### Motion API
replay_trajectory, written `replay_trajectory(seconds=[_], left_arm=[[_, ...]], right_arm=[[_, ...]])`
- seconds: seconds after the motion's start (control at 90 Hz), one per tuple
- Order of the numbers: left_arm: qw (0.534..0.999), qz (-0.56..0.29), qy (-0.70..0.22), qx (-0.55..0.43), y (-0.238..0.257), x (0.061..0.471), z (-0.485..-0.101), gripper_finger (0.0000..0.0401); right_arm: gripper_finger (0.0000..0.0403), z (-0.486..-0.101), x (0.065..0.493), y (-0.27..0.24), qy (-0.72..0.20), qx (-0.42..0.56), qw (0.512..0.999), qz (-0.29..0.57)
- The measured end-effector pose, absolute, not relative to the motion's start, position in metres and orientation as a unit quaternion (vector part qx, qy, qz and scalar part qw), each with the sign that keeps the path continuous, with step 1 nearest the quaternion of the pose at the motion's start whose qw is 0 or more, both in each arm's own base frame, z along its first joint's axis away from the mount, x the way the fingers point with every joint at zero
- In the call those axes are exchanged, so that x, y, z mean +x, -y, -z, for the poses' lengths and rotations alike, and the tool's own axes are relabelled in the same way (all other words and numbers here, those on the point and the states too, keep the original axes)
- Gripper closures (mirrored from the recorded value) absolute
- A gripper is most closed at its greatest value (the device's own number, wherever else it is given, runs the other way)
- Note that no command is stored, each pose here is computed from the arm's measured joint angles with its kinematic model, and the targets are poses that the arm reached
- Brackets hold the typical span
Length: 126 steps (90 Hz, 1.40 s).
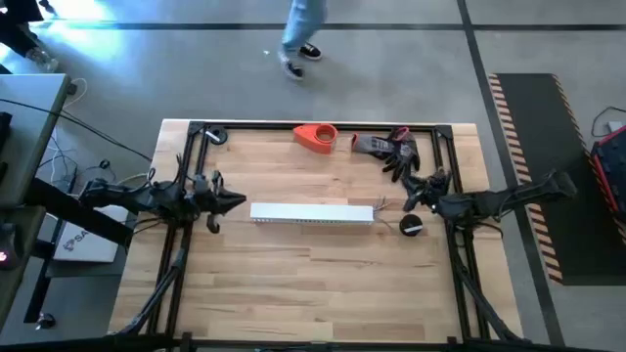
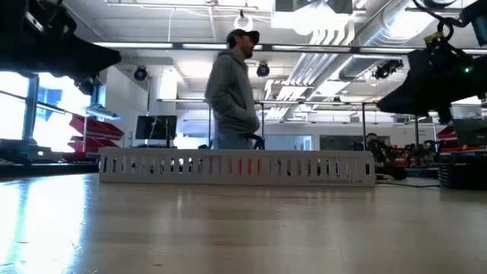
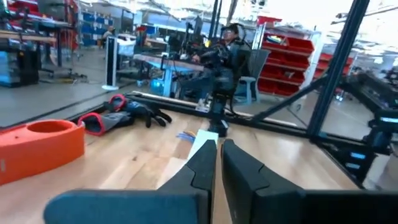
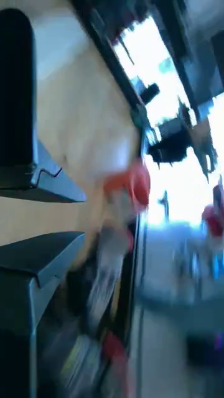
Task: Ziptie cables
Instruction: Return to Home Position
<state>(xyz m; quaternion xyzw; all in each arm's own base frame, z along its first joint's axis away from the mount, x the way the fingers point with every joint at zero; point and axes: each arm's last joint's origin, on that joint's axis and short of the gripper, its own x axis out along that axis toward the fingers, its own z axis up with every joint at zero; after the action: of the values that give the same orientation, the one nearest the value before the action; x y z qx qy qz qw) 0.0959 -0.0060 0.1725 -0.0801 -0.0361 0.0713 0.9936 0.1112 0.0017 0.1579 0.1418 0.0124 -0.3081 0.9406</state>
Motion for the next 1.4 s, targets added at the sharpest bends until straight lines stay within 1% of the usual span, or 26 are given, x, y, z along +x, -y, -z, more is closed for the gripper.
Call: replay_trajectory(seconds=[0.056, 0.1, 0.244, 0.356, 0.422, 0.489, 0.567, 0.7, 0.856, 1.4], left_arm=[[0.993, -0.074, 0.035, -0.081, 0.005, 0.096, -0.172, 0.0392], [0.994, -0.073, 0.034, -0.079, 0.004, 0.096, -0.172, 0.0392], [0.996, -0.070, 0.027, -0.056, 0.001, 0.097, -0.171, 0.0392], [0.996, -0.068, 0.023, -0.047, -0.002, 0.097, -0.170, 0.0392], [0.998, -0.051, 0.018, -0.030, -0.002, 0.097, -0.170, 0.0392], [0.999, -0.031, 0.015, -0.010, -0.003, 0.097, -0.169, 0.0392], [0.999, -0.033, 0.010, 0.005, -0.004, 0.097, -0.169, 0.0392], [0.998, -0.038, -0.003, -0.040, -0.005, 0.099, -0.166, 0.0392], [0.998, -0.038, -0.008, -0.046, -0.005, 0.099, -0.165, 0.0392], [0.998, -0.034, -0.004, -0.047, -0.004, 0.099, -0.166, 0.0392]], right_arm=[[0.0332, -0.164, 0.114, -0.003, 0.010, 0.122, 0.961, 0.247], [0.0332, -0.167, 0.115, -0.002, 0.015, 0.109, 0.968, 0.226], [0.0332, -0.165, 0.115, 0.007, 0.004, 0.086, 0.961, 0.264], [0.0332, -0.166, 0.116, 0.009, -0.001, 0.060, 0.968, 0.246], [0.0332, -0.165, 0.116, 0.009, -0.011, 0.039, 0.971, 0.236], [0.0332, -0.162, 0.116, 0.009, -0.027, 0.023, 0.971, 0.236], [0.0332, -0.159, 0.115, 0.010, -0.040, 0.018, 0.968, 0.247], [0.0332, -0.151, 0.114, 0.011, -0.075, 0.029, 0.962, 0.261], [0.0332, -0.144, 0.112, 0.011, -0.109, 0.023, 0.958, 0.263], [0.0332, -0.145, 0.112, 0.011, -0.110, 0.020, 0.958, 0.262]])
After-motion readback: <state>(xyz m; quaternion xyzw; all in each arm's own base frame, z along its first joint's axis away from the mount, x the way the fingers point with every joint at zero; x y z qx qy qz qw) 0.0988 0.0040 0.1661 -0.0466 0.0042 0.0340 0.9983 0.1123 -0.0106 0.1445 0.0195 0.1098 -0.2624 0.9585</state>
